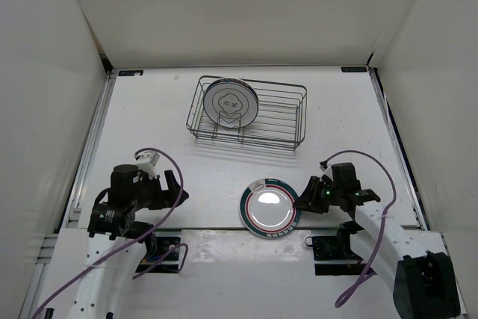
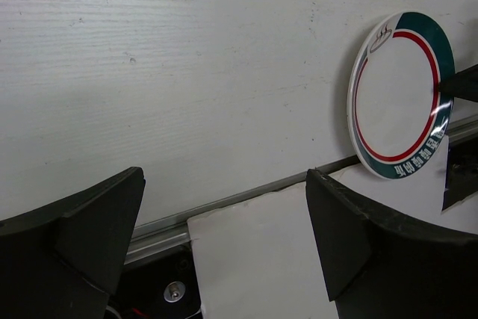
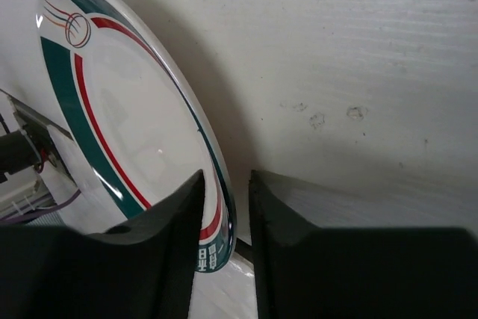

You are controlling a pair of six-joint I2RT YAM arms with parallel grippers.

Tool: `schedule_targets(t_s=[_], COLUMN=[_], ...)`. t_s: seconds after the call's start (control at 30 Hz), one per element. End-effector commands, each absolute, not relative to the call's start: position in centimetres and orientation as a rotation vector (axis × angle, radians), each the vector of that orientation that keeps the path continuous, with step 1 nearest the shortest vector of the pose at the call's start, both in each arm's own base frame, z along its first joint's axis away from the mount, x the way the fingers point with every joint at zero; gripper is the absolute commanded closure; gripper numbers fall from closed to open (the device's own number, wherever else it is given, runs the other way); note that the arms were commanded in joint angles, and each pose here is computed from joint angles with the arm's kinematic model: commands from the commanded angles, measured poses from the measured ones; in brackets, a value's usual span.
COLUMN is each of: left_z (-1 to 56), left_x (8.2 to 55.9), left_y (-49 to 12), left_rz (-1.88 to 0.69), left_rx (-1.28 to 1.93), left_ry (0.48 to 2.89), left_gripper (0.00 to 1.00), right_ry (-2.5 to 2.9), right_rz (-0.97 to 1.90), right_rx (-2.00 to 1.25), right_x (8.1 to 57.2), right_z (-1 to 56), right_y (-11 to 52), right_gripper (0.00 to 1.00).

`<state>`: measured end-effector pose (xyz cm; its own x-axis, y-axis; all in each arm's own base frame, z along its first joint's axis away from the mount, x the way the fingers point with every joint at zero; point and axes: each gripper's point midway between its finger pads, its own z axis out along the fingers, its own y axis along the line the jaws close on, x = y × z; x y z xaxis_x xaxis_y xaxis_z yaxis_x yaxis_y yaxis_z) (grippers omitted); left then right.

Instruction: Unload the plates from the dish rack

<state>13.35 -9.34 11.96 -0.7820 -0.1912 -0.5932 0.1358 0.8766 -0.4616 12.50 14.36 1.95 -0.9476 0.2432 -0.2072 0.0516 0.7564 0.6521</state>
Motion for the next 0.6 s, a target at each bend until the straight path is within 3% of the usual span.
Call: schedule_targets(t_s=[0.0,0.1,0.23,0.43,0.47,0.5,0.57], left_z=[12.0,12.0,12.1,11.8,11.8,11.8,11.9], left_x=[13.6,13.5,13.6,13.6,13.5,13.4,13.5], left_y=[-9.2,-9.1,-9.0,-9.4,-9.5,-9.5,-9.6], left_rz=[-0.638,-0.635,-0.628,-0.653,-0.661,-0.664,-0.667], left_rx=[-0.052,-0.052,-0.054,-0.04,-0.035,-0.039,-0.037], left_ry=[2.37,2.372,2.358,2.387,2.396,2.399,2.391], left_gripper=[0.0,0.0,0.0,0.0,0.0,0.0,0.0], right_ry=[2.647,2.631,2.606,2.593,2.596,2.602,2.6], right_rz=[1.017,1.002,0.968,0.915,0.914,0.914,0.914], right_rx=[0.237,0.238,0.25,0.281,0.274,0.274,0.268], right_x=[13.1,13.8,15.5,18.1,18.6,18.6,19.2], right_z=[1.7,1.6,2.2,2.6,2.5,2.4,2.8], right_y=[14.8,14.8,14.8,14.8,14.9,14.9,15.1], right_gripper=[0.71,0.86,0.99,1.0,0.99,0.9,0.6])
